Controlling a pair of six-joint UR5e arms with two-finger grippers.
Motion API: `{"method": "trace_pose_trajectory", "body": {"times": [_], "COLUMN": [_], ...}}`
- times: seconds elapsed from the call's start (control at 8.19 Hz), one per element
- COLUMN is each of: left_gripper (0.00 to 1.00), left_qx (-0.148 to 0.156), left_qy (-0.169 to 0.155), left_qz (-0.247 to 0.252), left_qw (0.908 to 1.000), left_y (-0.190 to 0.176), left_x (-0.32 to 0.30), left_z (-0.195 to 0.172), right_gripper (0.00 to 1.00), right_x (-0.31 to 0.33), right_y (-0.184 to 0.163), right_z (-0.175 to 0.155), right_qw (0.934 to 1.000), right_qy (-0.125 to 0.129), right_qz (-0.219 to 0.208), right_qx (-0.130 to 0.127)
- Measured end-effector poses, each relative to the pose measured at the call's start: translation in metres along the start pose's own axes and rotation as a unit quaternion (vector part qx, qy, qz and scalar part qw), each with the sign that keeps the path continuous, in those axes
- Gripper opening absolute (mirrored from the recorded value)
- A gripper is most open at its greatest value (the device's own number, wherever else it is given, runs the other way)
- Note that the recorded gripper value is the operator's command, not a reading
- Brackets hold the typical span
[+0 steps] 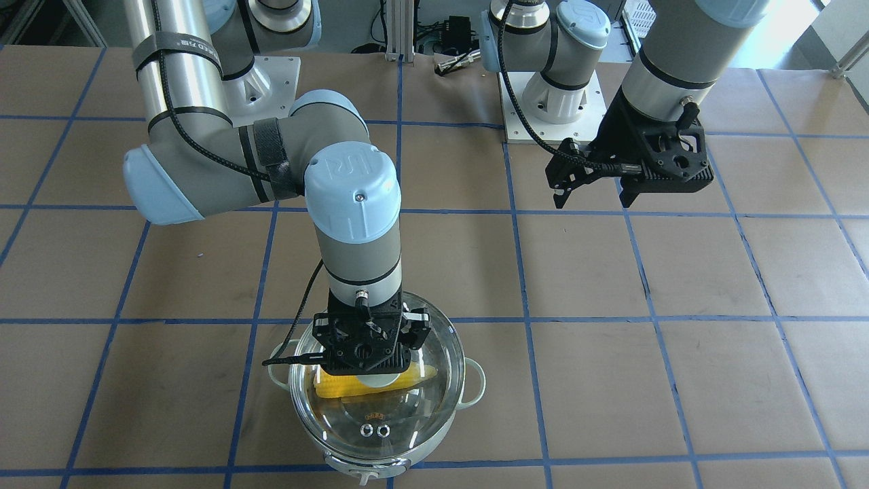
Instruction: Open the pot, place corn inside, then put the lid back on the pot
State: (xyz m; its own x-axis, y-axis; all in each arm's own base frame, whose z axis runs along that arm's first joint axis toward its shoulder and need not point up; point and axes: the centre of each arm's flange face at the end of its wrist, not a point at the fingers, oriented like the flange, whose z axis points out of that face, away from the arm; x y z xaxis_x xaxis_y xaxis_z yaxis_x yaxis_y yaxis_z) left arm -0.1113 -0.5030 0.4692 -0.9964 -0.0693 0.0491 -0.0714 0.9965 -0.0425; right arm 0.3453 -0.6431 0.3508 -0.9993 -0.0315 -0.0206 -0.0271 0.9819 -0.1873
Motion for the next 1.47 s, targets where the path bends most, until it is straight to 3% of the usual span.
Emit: {"method": "trace_pose_trajectory", "body": {"times": [0.73, 0.98, 1.1, 1.22, 1.34, 1.47], "left_gripper": [1.0, 1.0, 1.0, 1.0, 1.0, 1.0], "left_qx": [-0.001, -0.001, -0.002, -0.002, -0.002, -0.002], "left_qy": [-0.002, -0.002, -0.002, -0.002, -0.003, -0.003], "left_qz": [0.001, 0.001, 0.001, 0.001, 0.001, 0.001], "left_qw": [1.0, 1.0, 1.0, 1.0, 1.0, 1.0], "left_y": [0.0, 0.0, -0.001, -0.001, -0.001, -0.001], "left_x": [-0.001, -0.001, -0.001, -0.001, -0.001, -0.001], "left_z": [0.001, 0.001, 0.001, 0.001, 0.001, 0.002], "right_gripper": [0.3, 0.35, 0.56, 0.89, 1.0, 1.0], "right_x": [0.007, 0.008, 0.008, 0.008, 0.008, 0.008], "right_y": [-0.002, 0.0, 0.002, 0.003, 0.003, 0.003], "right_z": [0.001, 0.005, 0.007, 0.009, 0.01, 0.011], "right_qw": [1.0, 1.0, 1.0, 0.9999, 0.9999, 0.9998], "right_qy": [0.001, 0.002, 0.002, 0.003, 0.004, 0.003], "right_qz": [0.002, 0.003, 0.004, 0.007, 0.012, 0.02], "right_qx": [-0.001, -0.004, -0.006, -0.008, -0.008, -0.009]}}
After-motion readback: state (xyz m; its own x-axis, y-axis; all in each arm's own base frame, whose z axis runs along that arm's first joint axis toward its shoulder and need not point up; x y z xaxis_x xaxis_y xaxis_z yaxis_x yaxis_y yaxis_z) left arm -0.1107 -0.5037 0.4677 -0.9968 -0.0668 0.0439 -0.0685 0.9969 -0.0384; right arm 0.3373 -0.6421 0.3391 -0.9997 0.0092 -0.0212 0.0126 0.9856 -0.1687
